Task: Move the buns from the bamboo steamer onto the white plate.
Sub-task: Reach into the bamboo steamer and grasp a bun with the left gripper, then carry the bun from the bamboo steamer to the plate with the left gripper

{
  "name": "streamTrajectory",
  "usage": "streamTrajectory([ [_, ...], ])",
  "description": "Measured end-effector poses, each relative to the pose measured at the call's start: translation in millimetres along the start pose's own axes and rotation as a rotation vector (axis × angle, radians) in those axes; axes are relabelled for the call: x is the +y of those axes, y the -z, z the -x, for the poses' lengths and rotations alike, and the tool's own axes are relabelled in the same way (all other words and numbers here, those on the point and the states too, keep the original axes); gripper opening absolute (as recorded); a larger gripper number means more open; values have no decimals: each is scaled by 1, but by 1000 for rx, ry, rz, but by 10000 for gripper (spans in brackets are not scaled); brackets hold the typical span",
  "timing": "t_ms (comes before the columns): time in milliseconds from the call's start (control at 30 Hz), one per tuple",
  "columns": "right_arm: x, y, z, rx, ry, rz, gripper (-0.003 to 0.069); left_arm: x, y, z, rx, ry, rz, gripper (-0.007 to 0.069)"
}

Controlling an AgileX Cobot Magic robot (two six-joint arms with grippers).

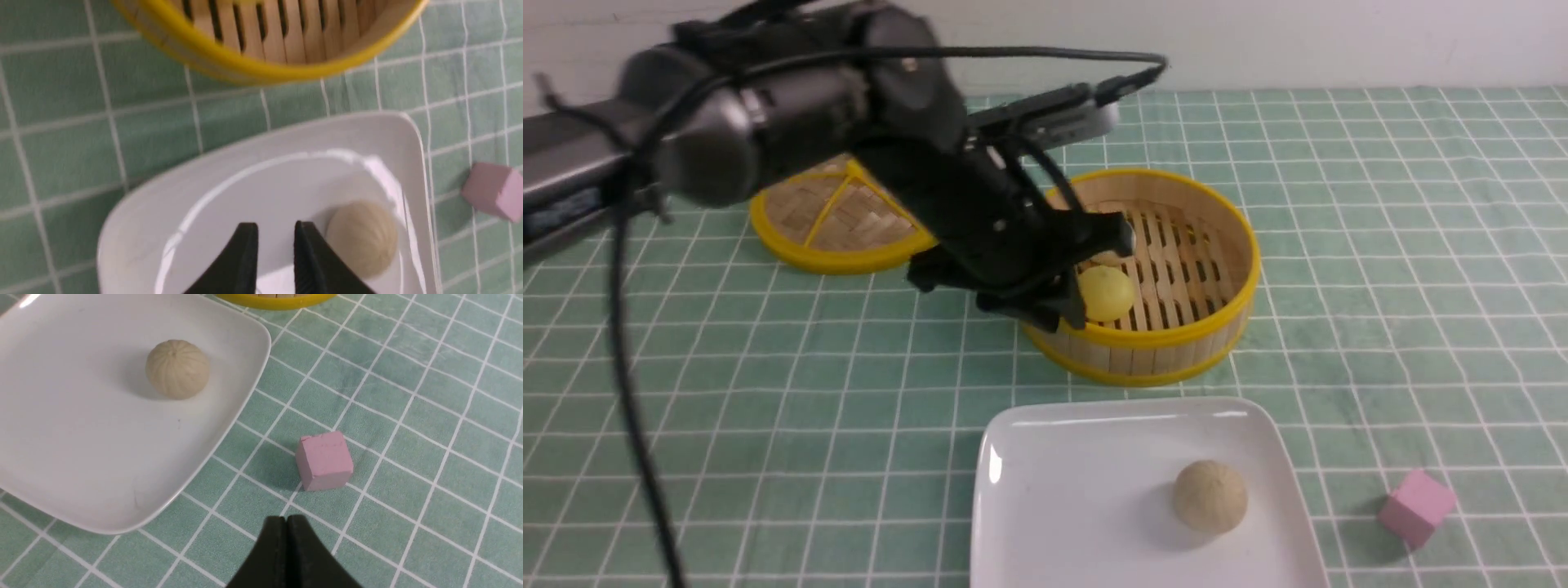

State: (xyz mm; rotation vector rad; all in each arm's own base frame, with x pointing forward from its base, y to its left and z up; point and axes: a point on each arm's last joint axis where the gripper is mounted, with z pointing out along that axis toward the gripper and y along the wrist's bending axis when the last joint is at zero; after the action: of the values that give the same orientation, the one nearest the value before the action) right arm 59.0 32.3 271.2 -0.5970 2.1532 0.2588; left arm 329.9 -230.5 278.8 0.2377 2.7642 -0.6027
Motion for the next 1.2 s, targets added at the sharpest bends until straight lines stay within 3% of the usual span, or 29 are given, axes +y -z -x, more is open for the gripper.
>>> streamTrajectory([
  [100, 0, 0, 0, 0, -1, 0, -6, -19, -23, 25, -51, -63, 77, 316],
  [233, 0, 0, 0, 0, -1, 0, -6, -27, -41, 48, -124, -137, 168, 407],
  [433, 0, 0, 0, 0, -1, 0, -4, -22, -68, 59, -159, -174, 207, 420],
  [600, 0, 0, 0, 0, -1, 0, 0, -16, -100, 61, -168, -179, 203, 356],
  [700, 0, 0, 0, 0, -1, 0, 0, -11, -115, 59, -158, -182, 209, 222],
  [733, 0, 0, 0, 0, -1, 0, 0, -11, -116, 60, -159, -182, 208, 210],
  [767, 0, 0, 0, 0, -1, 0, 1, -11, -117, 60, -161, -183, 207, 109],
  [867, 0, 0, 0, 0, -1, 0, 2, -14, -110, 61, -163, -180, 205, 30],
  [967, 0, 0, 0, 0, -1, 0, 4, -18, -95, 61, -149, -172, 210, 23],
  [1200, 0, 0, 0, -2, 1, -2, 10, -43, 48, 50, -179, -218, 203, 22],
])
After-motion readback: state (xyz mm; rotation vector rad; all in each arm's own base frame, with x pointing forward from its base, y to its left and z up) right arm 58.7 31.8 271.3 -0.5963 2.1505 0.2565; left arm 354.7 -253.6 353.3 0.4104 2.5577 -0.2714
